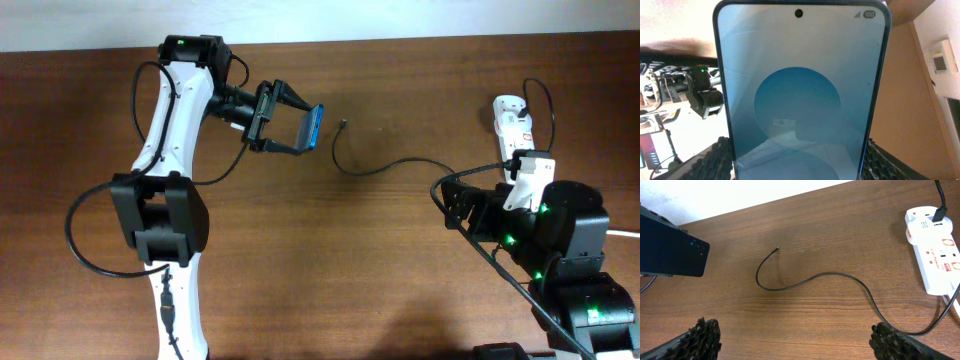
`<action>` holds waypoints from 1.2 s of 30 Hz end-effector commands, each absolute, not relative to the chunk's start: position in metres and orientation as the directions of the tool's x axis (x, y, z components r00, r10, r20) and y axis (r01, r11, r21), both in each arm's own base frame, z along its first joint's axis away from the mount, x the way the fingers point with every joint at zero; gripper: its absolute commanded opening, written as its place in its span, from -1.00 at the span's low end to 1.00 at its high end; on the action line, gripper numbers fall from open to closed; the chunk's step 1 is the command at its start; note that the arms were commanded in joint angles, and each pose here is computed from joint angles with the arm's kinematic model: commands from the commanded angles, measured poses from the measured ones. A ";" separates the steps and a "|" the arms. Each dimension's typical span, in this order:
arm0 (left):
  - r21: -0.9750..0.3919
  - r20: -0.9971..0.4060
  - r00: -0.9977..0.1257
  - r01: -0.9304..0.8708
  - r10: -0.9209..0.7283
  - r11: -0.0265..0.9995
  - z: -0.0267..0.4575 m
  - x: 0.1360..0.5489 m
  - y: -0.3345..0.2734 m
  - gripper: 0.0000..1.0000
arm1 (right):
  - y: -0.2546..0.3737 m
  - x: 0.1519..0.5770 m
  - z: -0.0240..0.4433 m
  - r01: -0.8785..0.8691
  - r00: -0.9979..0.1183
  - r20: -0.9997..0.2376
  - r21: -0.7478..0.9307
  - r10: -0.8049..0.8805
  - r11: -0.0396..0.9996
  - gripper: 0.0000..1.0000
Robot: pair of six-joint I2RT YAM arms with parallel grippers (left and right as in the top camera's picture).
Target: Plug charger to phone and switch on socket
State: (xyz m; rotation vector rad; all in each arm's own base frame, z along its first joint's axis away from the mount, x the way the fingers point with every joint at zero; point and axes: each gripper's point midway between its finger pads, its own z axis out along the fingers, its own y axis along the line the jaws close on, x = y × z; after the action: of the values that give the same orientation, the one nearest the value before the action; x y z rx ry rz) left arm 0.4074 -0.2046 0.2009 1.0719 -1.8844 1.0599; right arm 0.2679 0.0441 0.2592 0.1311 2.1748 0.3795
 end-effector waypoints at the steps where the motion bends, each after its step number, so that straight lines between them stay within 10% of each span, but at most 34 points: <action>1: -0.313 0.885 -0.384 -0.910 -0.265 0.272 0.217 0.412 -0.207 -1.00 | 0.048 0.269 0.270 -0.069 -0.578 -0.783 0.328 0.230 0.942 0.97; 17: -0.260 0.789 -0.422 -0.888 -0.447 0.379 0.180 0.407 -0.188 -1.00 | 0.055 0.285 0.236 -0.045 -0.688 -0.690 0.350 0.225 0.936 0.98; 28: -0.106 0.408 -0.554 -0.818 -0.725 0.565 0.119 0.413 -0.152 -1.00 | 0.110 0.317 0.219 -0.193 -0.789 -0.568 0.591 0.235 0.783 0.90; 36: 0.002 0.269 -0.472 -0.871 -0.839 0.491 0.110 0.410 -0.157 -1.00 | 0.123 0.343 0.201 -0.153 -0.822 -0.492 0.674 0.286 0.722 0.79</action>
State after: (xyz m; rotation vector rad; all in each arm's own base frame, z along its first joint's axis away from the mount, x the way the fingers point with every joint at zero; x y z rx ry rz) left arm 0.4056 -0.1609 0.1077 1.3621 -2.5072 0.2445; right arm 0.3390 0.1146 0.1911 0.1155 2.3616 0.9405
